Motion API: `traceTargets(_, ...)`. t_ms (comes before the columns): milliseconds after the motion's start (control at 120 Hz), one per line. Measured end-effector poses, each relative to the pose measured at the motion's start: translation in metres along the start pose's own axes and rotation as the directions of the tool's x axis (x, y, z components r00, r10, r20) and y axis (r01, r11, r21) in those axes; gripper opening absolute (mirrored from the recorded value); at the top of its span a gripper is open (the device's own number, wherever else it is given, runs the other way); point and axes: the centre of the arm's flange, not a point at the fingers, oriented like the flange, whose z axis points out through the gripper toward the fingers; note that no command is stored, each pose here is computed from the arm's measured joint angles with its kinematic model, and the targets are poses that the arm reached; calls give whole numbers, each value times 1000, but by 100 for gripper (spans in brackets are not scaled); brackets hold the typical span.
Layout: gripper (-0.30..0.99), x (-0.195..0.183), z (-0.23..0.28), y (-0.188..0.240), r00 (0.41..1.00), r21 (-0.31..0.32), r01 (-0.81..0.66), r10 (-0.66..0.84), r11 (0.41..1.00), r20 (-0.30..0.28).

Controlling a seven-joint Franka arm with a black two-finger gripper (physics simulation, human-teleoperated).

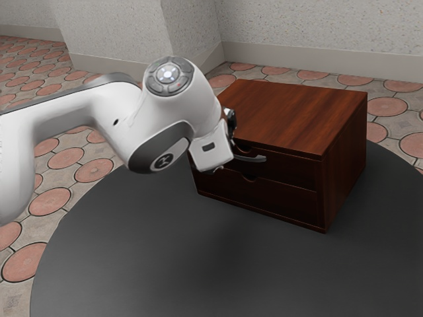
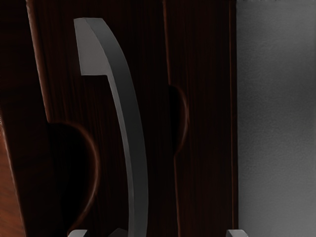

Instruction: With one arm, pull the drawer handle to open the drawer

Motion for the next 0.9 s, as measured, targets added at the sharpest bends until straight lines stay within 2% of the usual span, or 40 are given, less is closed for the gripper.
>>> traceTargets(317,33,13,-3,1,1000,2,-9,9,1000,-16)
traceTargets(508,38,16,18,7,1000,-36,2,-3,999,-24)
traceTargets(900,27,19,22,4,999,-30,13,-14,999,-40)
